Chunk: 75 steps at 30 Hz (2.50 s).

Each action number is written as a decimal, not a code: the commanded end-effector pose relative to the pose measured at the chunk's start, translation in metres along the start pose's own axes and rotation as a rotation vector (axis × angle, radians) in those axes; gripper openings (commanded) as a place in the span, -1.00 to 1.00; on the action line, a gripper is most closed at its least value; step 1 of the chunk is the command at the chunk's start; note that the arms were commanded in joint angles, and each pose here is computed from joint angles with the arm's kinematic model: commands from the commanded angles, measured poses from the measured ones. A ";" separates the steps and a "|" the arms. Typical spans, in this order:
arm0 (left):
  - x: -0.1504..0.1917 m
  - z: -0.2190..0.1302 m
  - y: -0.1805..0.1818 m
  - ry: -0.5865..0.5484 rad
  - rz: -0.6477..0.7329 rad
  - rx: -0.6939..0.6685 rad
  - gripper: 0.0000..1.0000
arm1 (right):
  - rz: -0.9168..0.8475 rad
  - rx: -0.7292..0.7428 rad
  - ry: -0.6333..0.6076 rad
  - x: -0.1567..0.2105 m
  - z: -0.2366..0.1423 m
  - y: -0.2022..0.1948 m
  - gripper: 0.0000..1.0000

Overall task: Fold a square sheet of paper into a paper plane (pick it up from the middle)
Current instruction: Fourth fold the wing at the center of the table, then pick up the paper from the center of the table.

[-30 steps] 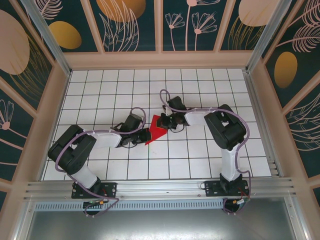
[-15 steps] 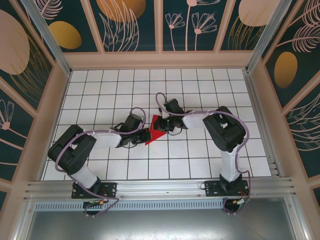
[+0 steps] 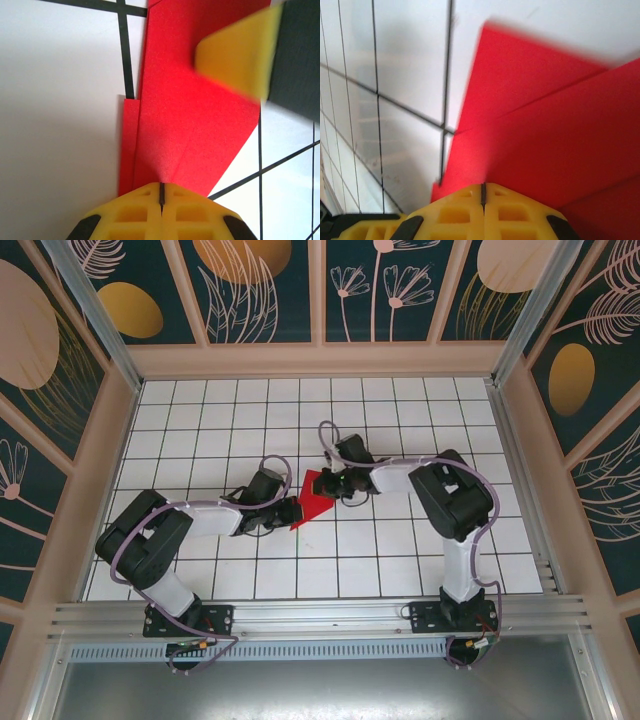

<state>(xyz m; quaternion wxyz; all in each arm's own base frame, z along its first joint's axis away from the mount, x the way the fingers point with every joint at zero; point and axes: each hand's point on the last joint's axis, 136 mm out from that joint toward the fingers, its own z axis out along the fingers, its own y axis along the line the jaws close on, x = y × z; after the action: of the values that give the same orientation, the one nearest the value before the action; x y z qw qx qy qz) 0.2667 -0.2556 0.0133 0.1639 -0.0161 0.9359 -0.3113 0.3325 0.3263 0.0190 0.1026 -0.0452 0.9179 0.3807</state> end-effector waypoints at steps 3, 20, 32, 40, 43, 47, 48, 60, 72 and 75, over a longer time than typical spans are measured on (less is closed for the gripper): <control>0.036 0.002 0.031 0.110 -0.039 -0.089 -1.00 | 0.081 0.107 -0.125 -0.057 -0.022 -0.065 -1.00; -0.045 -0.035 -0.034 -0.168 -0.011 0.021 0.43 | 0.253 -0.104 -0.261 -0.038 -0.098 0.011 0.06; -0.093 -0.092 -0.035 -0.434 0.010 -0.021 0.97 | 0.318 -0.074 -0.256 -0.001 -0.069 0.031 0.66; -0.104 -0.106 -0.006 -0.465 -0.057 -0.067 0.97 | 0.429 -0.019 -0.269 -0.009 -0.047 0.028 0.53; -0.104 -0.105 -0.004 -0.458 -0.049 -0.054 0.97 | 0.444 0.002 -0.255 -0.011 -0.038 0.026 0.49; -0.105 -0.106 -0.006 -0.462 -0.022 -0.029 0.97 | 0.454 -0.006 -0.227 -0.014 -0.026 0.028 0.44; -0.106 -0.107 -0.005 -0.464 -0.018 -0.027 0.97 | 0.457 -0.001 -0.216 -0.014 -0.022 0.027 0.44; -0.105 -0.101 0.009 -0.443 -0.032 -0.065 0.97 | 0.446 -0.028 -0.162 -0.014 -0.002 0.032 0.34; -0.105 -0.100 0.019 -0.417 -0.127 -0.053 0.97 | 0.334 -0.138 -0.153 -0.004 -0.003 0.053 -0.05; -0.103 -0.095 0.021 -0.383 -0.158 -0.033 0.97 | 0.307 -0.126 -0.157 0.002 -0.001 0.051 -0.11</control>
<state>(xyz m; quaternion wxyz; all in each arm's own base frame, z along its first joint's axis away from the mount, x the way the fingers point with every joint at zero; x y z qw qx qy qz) 0.3403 -0.1678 0.1128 0.3449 -0.1389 0.8840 -0.2833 0.3288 0.3544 0.0492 0.0971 0.1506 0.8815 0.4368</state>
